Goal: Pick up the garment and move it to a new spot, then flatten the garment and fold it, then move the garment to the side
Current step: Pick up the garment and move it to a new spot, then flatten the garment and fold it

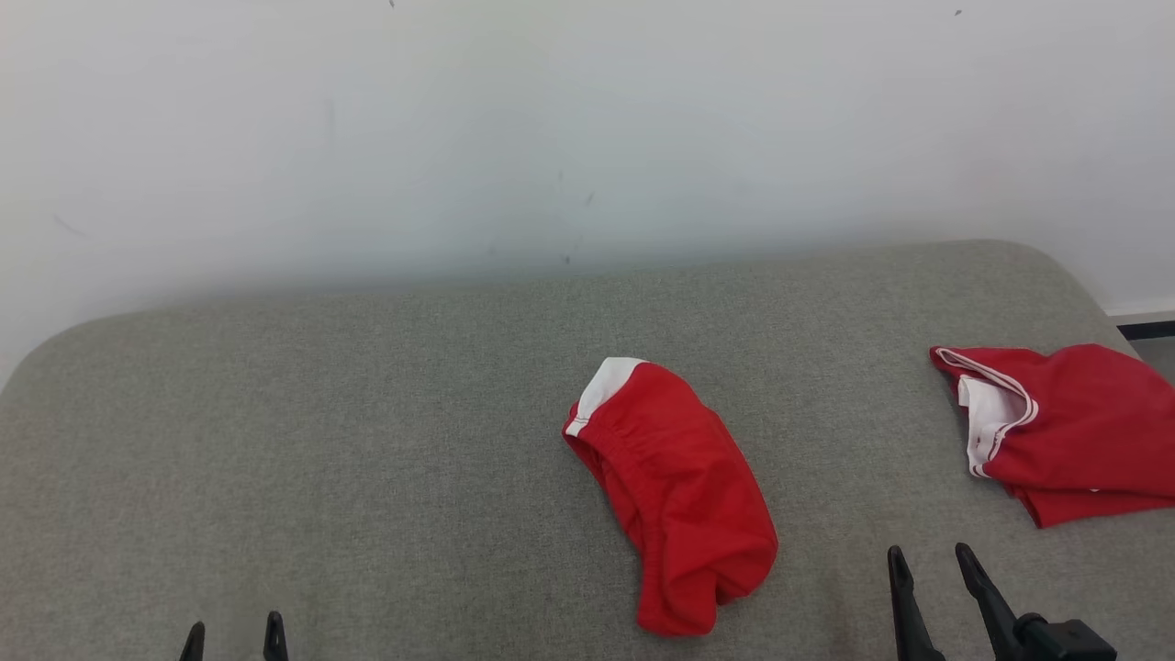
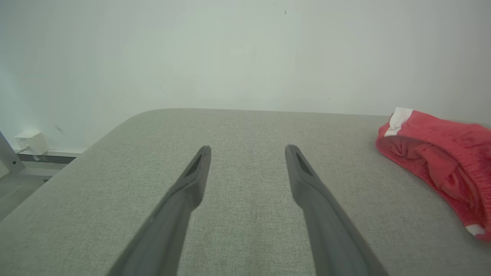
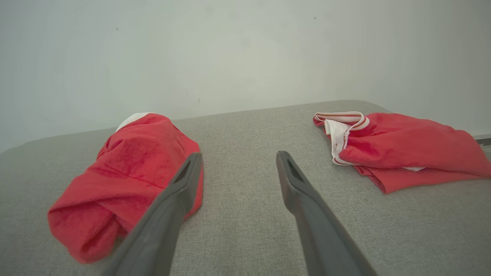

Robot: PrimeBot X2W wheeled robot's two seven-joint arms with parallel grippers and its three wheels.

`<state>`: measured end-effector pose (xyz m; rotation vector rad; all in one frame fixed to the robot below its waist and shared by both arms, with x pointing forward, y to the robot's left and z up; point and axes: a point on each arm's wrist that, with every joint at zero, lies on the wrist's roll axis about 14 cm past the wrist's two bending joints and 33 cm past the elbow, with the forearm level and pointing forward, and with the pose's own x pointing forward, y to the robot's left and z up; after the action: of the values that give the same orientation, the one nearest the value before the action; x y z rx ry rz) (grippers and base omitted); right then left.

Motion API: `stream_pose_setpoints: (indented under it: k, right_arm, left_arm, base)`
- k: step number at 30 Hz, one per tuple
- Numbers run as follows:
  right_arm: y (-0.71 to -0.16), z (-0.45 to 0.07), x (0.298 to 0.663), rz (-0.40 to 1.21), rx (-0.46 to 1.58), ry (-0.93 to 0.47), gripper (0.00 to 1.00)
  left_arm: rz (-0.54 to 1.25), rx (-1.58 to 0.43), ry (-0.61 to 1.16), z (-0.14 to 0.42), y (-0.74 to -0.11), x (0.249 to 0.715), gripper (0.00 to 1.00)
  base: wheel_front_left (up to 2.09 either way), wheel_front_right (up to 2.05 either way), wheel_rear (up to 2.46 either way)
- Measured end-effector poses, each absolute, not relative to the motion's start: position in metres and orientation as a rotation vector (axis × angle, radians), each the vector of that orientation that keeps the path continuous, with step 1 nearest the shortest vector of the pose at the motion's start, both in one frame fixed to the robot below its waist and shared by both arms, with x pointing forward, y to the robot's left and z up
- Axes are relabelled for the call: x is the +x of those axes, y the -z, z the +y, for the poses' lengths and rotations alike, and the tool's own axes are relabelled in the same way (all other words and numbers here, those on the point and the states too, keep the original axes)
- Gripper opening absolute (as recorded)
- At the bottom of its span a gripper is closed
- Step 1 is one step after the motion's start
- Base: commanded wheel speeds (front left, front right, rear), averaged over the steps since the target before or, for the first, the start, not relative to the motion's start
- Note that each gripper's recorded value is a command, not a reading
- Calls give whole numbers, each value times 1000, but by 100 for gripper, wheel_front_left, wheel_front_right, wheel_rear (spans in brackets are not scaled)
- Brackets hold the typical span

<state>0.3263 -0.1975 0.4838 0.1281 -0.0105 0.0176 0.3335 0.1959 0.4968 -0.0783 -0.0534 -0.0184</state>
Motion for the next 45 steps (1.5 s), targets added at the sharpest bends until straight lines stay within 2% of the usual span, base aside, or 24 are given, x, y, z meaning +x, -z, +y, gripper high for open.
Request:
stream_pose_setpoints:
  k: [32, 37, 45]
  right_arm:
    - [-481, -193, 328, -9, 146, -20, 100]
    - [-482, -194, 327, -14, 147, -17, 100]
    - [-483, -210, 321, -19, 140, 33, 100]
  left_arm:
    - [10, -128, 18, 194, -475, 333, 100]
    - [20, -214, 53, 177, -473, 351, 100]
    - [71, -329, 235, 108, -494, 408, 100]
  base:
    - [0, 0, 0]
    - [0, 0, 0]
    - [0, 0, 0]
